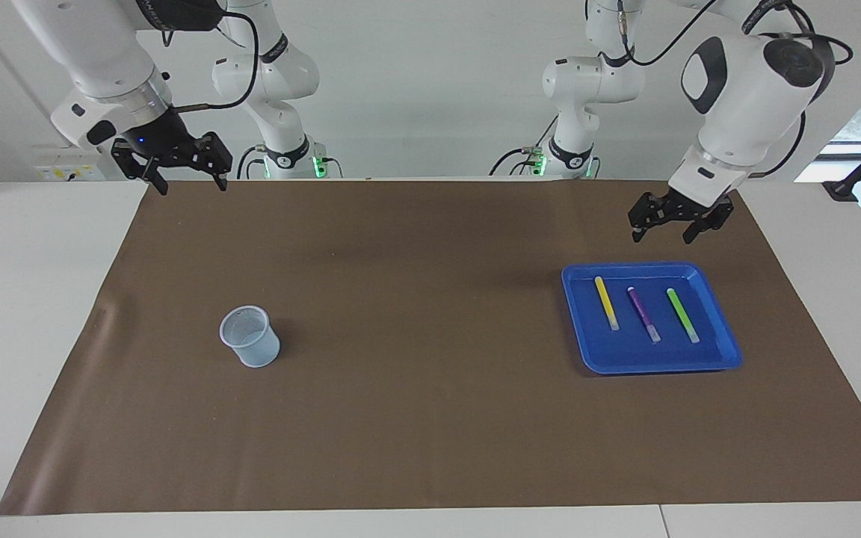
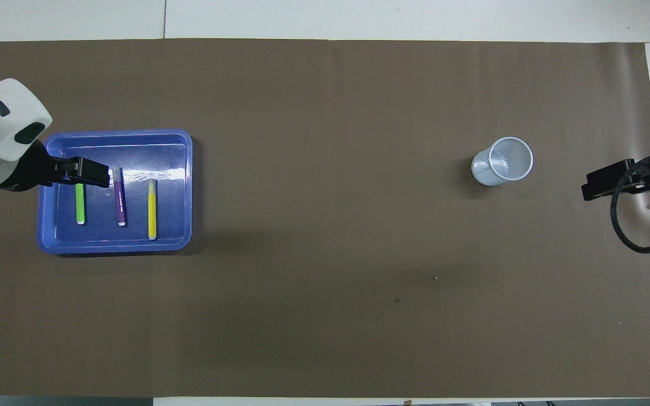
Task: Transfer and insert pens with both arms
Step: 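Reach the left gripper into the blue tray toward the yellow pen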
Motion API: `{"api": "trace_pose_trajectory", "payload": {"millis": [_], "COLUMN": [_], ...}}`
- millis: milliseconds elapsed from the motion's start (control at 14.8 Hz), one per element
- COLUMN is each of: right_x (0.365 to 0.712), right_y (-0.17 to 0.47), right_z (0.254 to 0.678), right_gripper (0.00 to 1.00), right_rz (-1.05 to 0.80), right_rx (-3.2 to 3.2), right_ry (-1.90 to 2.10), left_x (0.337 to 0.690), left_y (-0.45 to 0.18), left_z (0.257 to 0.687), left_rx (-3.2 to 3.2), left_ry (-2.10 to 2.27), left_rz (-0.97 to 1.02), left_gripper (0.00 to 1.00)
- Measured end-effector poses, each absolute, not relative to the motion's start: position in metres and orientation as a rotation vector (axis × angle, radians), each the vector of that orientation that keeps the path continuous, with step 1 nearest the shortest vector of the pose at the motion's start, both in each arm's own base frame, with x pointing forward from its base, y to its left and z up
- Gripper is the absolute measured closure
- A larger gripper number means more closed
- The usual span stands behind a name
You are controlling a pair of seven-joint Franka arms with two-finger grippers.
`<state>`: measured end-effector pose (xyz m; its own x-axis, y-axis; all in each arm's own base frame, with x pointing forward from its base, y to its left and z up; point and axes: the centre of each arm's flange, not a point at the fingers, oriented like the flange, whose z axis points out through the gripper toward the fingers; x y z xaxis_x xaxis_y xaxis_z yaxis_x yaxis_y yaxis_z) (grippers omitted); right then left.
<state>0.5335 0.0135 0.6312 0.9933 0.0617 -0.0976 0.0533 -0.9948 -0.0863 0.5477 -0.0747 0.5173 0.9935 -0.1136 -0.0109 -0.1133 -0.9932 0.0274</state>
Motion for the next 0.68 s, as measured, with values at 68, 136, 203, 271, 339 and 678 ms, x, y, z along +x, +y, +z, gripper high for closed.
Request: {"api": "trace_pose_trajectory", "payload": {"millis": [68, 136, 203, 271, 339, 678], "right_x": [0.533, 0.533, 0.534, 0.536, 0.537, 0.528], "right_y": [0.017, 0.020, 0.023, 0.027, 0.030, 0.034], "right_z": [0.631, 0.630, 0.631, 0.631, 0.629, 0.612], "right_gripper": [0.00, 0.00, 0.00, 0.00, 0.00, 0.00], "right_rz": [0.154, 0.154, 0.145, 0.123, 0.113, 0.147], "right_rx": [-3.022, -3.002, -2.974, -2.938, -2.909, -2.845], "right_ry": [-0.092, -0.093, -0.095, -0.095, -0.093, -0.079], "left_x": [0.546, 0.544, 0.542, 0.541, 0.539, 0.548], "left_y": [-0.076, -0.076, -0.077, -0.077, -0.078, -0.083], "left_z": [0.499, 0.482, 0.465, 0.446, 0.427, 0.355], "left_rx": [3.111, 3.111, 3.112, 3.112, 3.112, 3.112], "left_ry": [-0.177, -0.178, -0.179, -0.180, -0.181, -0.187], "left_rz": [-0.028, -0.029, -0.018, 0.001, 0.015, 0.044], "left_gripper": [0.00, 0.01, 0.04, 0.04, 0.04, 0.09]}}
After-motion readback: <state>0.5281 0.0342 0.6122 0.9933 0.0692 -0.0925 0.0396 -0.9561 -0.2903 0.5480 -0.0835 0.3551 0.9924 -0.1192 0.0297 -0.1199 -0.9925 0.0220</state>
